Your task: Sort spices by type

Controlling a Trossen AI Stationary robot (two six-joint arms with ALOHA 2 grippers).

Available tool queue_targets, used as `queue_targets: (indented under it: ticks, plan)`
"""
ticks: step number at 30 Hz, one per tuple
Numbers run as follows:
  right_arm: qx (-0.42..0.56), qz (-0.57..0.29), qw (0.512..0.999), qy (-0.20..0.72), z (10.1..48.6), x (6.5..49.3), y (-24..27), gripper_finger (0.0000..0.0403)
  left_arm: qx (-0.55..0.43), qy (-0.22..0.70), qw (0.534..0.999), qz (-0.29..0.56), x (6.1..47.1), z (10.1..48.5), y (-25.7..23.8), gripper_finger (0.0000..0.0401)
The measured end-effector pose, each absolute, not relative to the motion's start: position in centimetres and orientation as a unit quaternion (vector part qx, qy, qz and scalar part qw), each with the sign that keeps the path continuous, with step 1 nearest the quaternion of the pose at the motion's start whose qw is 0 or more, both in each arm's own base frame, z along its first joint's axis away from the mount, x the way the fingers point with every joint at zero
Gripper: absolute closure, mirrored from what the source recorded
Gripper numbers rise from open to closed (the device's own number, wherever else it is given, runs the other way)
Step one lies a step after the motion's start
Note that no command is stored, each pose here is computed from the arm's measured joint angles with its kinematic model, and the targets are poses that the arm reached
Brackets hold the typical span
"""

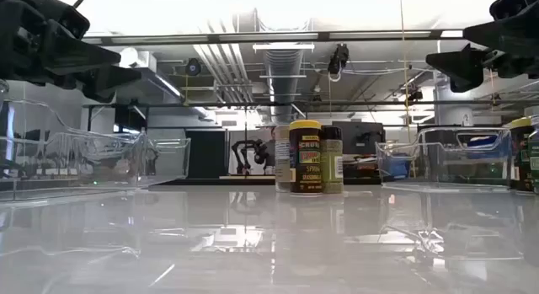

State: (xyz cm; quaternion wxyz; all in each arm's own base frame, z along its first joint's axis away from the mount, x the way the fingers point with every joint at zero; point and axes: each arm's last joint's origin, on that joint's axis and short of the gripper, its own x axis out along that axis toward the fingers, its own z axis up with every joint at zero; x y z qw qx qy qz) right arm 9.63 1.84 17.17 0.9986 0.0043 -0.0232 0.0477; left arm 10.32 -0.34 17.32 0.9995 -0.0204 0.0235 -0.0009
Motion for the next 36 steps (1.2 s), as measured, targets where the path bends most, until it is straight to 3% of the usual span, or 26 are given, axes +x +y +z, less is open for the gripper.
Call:
queue_targets:
  ticks: [12, 27, 36]
  plan:
    - [0.004, 0.048, 0.999, -0.023, 17.17, 9.63, 1.84, 0.0058, -0.020, 0.024, 1.000, -0.001, 10.32, 17.31, -0.34, 0.0150]
    - [0.004, 0.048, 0.999, -0.023, 17.17, 9.63, 1.85, 0.0076, -0.020, 0.024, 1.000, -0.001, 10.33, 17.31, -0.34, 0.0150]
    - [0.004, 0.048, 0.999, -0.023, 17.17, 9.62, 1.84, 0.0062, -0.020, 0.024, 1.000, -0.001, 10.32, 17.32, -0.34, 0.0150]
